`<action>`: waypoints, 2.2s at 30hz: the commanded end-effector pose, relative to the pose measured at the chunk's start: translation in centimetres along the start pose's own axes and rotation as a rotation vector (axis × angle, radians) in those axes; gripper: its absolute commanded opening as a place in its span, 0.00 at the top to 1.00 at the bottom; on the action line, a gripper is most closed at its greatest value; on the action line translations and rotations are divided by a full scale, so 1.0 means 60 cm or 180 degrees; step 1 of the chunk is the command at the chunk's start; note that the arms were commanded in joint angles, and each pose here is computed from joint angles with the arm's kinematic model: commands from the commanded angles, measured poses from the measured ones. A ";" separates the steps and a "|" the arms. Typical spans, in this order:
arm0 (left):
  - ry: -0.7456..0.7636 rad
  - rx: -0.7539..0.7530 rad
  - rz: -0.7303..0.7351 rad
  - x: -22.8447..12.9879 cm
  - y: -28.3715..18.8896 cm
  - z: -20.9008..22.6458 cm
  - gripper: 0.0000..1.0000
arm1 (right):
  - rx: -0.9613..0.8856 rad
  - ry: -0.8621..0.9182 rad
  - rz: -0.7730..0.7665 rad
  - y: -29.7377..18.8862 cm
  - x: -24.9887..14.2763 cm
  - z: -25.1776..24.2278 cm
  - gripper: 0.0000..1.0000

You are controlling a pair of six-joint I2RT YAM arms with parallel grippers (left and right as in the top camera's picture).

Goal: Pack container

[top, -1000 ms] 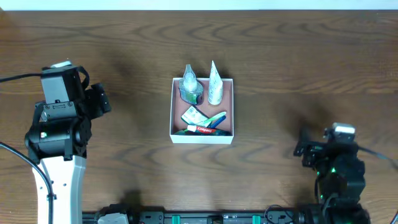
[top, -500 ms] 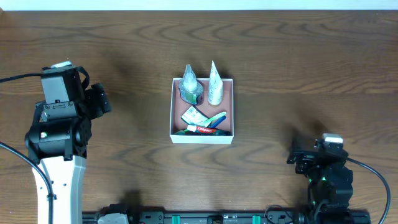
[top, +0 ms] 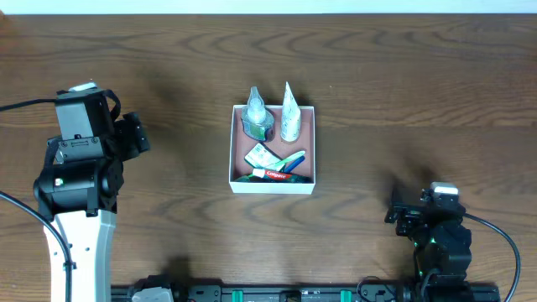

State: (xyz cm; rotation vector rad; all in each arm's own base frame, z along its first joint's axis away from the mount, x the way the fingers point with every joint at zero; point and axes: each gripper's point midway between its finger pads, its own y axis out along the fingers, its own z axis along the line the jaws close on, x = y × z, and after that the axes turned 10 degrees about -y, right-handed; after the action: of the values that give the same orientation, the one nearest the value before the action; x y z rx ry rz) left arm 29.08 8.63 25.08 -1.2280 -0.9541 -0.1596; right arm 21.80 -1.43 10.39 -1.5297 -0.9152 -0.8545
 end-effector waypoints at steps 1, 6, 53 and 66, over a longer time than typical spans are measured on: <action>-0.0066 -0.0010 -0.0031 0.008 -0.004 0.001 0.02 | -0.0014 -0.0027 -0.0012 0.000 0.000 -0.002 0.01; -0.0067 -0.0007 -0.0031 0.008 -0.003 0.001 0.02 | -0.0013 -0.0027 -0.0012 0.000 0.000 -0.002 0.01; -0.0678 -0.0866 -0.0921 -0.228 -0.015 0.025 0.02 | -0.0013 -0.0028 -0.0012 0.000 0.000 -0.002 0.01; -0.0483 -0.0583 -0.0129 -0.359 0.067 0.034 0.02 | -0.0014 -0.0027 -0.0012 0.000 0.000 -0.002 0.01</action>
State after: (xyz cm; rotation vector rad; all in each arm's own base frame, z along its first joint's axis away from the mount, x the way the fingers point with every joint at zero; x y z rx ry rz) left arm 17.13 4.02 8.56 -1.3889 -1.1176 -0.2197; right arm 21.82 -1.42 10.42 -1.5285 -0.9165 -0.8554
